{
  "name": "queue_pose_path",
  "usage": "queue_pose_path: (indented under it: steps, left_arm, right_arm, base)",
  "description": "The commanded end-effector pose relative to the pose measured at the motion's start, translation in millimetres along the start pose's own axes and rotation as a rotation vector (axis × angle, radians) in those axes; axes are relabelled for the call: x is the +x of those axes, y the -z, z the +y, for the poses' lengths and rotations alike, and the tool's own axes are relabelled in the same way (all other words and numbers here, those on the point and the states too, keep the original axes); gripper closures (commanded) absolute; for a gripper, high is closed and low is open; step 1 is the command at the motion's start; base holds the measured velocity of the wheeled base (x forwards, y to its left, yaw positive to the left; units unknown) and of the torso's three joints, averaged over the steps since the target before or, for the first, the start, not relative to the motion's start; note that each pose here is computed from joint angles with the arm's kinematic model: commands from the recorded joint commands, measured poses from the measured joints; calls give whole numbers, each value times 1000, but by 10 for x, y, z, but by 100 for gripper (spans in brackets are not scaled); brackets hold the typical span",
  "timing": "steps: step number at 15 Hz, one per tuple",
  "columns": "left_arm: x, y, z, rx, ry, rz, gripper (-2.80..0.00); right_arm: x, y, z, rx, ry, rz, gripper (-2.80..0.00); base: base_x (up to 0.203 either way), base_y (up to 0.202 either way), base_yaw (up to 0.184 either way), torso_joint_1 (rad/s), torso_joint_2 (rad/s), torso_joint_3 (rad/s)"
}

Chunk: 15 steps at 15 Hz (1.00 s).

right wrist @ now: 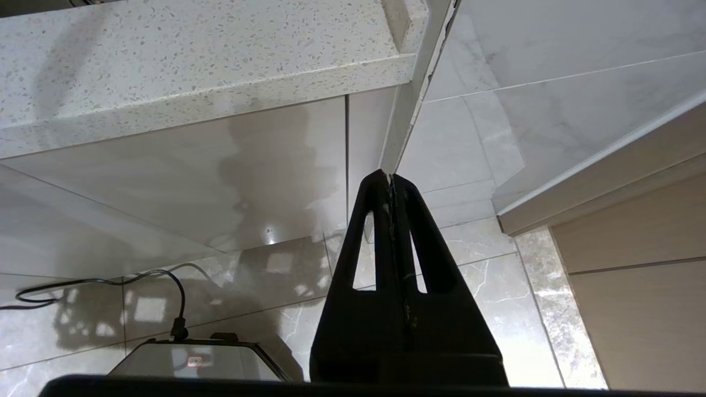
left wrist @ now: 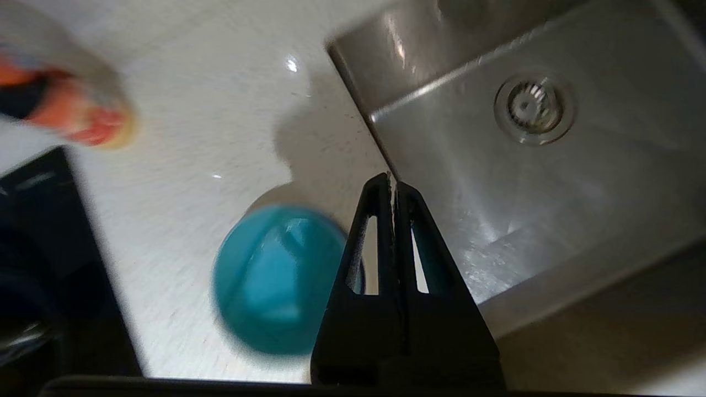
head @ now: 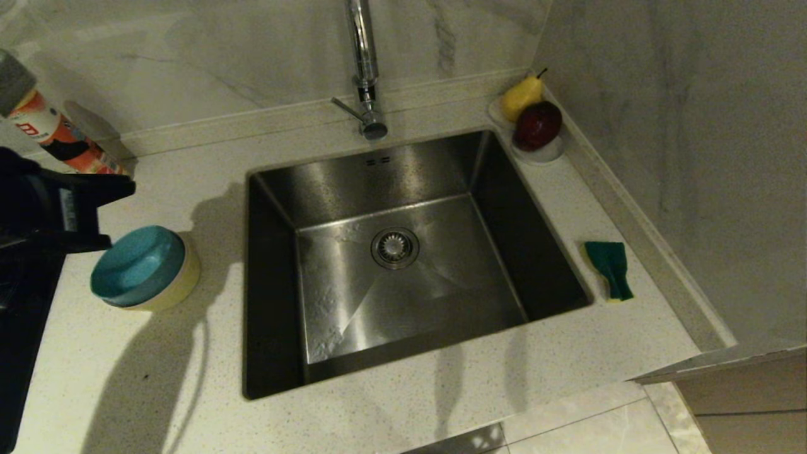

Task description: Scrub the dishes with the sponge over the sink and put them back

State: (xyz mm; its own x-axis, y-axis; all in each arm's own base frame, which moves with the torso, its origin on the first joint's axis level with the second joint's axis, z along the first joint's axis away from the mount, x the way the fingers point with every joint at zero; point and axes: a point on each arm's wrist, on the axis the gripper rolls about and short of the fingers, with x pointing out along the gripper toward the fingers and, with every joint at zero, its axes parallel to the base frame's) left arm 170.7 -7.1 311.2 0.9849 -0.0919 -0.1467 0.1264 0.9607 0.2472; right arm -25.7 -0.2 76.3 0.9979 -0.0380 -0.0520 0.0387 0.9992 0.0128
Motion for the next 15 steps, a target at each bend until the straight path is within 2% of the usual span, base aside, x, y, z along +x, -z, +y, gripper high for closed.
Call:
queue_pose_path:
  steps: [1,4,6,7,9,10,12,15]
  left_arm:
    - [-855,39,-66,4,-62,-176,0]
    - [-1570,408,-191,-23,-128,-306,0]
    - [-1863,747,-282,-54,-183,-334,0]
    - [-1935,906,-320,-88,-208,-323,0]
    - [-1926,1197,-383,-256,-230,-247,0]
    - [-1899,1287,-404,-288,-232,-220,0]
    - [-1858,1500,-458,-312,-267,-181,0]
    - [-1803,1912,-568,-307,-296,-134,0]
  right_arm:
    - [1,0,0,0,0,2,0]
    - [1,0,0,0,1,2,0]
    - [1,0,0,0,0,2,0]
    - [1,0,0,0,0,2,0]
    - [1,0,0,0,0,2,0]
    - [1,0,0,0,0,2,0]
    - [1,0,0,0,0,2,0]
    - [1,0,0,0,0,2,0]
  base:
    - [0,0,0,0,0,0]
    - [0,0,0,0,0,0]
    - [0,0,0,0,0,0]
    - [0,0,0,0,0,0]
    - [0,0,0,0,0,0]
    - [0,0,0,0,0,0]
    - [0,0,0,0,0,0]
    - [0,0,0,0,0,0]
